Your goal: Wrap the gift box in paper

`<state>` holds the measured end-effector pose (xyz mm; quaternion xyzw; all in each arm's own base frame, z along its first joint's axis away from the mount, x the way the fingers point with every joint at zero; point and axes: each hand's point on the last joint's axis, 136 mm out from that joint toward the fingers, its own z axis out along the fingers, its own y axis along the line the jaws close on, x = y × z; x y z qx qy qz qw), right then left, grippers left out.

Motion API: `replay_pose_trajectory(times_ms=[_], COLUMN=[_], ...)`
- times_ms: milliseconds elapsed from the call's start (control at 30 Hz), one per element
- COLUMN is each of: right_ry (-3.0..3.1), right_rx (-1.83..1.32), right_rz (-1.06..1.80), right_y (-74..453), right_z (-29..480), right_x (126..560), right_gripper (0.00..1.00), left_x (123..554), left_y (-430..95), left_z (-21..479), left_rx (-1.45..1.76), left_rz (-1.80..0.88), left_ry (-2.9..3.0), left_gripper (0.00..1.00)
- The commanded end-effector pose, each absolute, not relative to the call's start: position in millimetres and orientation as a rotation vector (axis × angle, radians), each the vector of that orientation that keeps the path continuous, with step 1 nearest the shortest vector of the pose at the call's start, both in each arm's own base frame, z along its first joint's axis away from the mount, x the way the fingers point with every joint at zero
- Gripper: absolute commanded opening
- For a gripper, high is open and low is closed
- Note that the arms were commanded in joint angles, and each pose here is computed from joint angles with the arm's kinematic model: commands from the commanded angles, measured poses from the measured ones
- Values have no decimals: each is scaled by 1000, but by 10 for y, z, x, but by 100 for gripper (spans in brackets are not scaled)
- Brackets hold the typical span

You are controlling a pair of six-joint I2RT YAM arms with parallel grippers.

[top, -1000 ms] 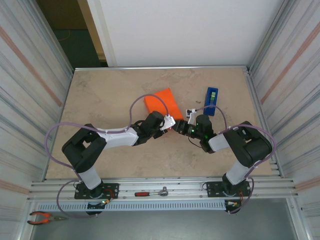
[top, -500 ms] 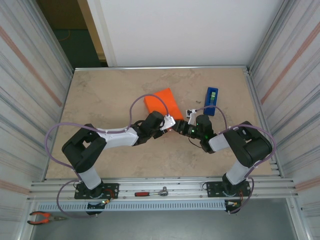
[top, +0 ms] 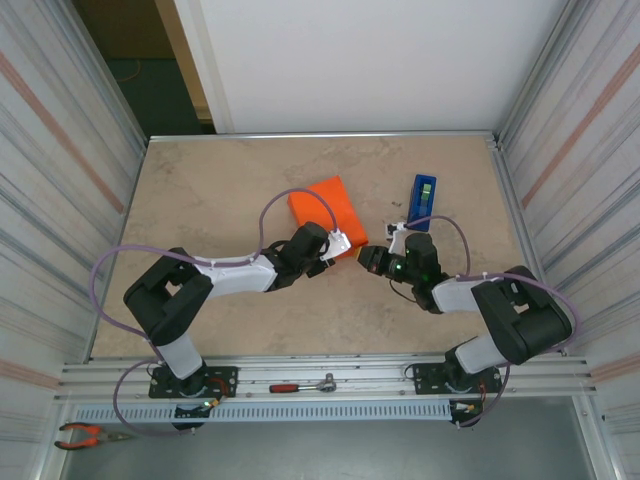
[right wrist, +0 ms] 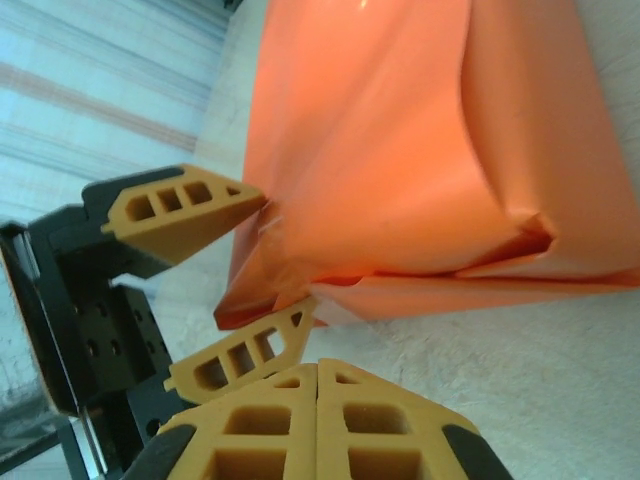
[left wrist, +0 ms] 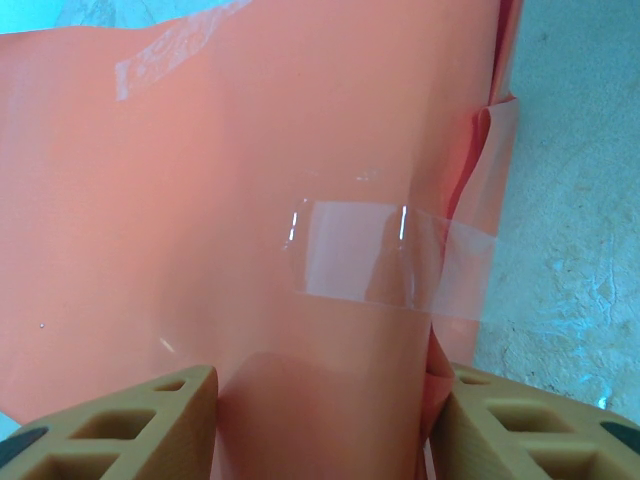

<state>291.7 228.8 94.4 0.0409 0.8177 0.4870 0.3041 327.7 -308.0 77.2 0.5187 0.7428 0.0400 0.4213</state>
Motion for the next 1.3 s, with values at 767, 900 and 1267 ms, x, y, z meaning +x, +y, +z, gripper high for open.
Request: replay_pose_trajectory(times_ms=[767, 900, 1267], right_ry=[2139, 2138, 2153], right_rx=[22, 24, 51], right_rz=[1399, 1399, 1403], right_y=[2703, 2720, 2730], right_z=[982, 981, 867], right_x=[3025, 3056, 3110], right_gripper=[0, 0, 0], left_x=[3093, 3089, 3085], left_y=[-2986, -2987, -2990], left_z=[364, 364, 370], left_rx=[1417, 1417, 1418], left_rz=[100, 97, 97], left_ry=[1961, 1962, 1960], left_gripper=[54, 54, 54])
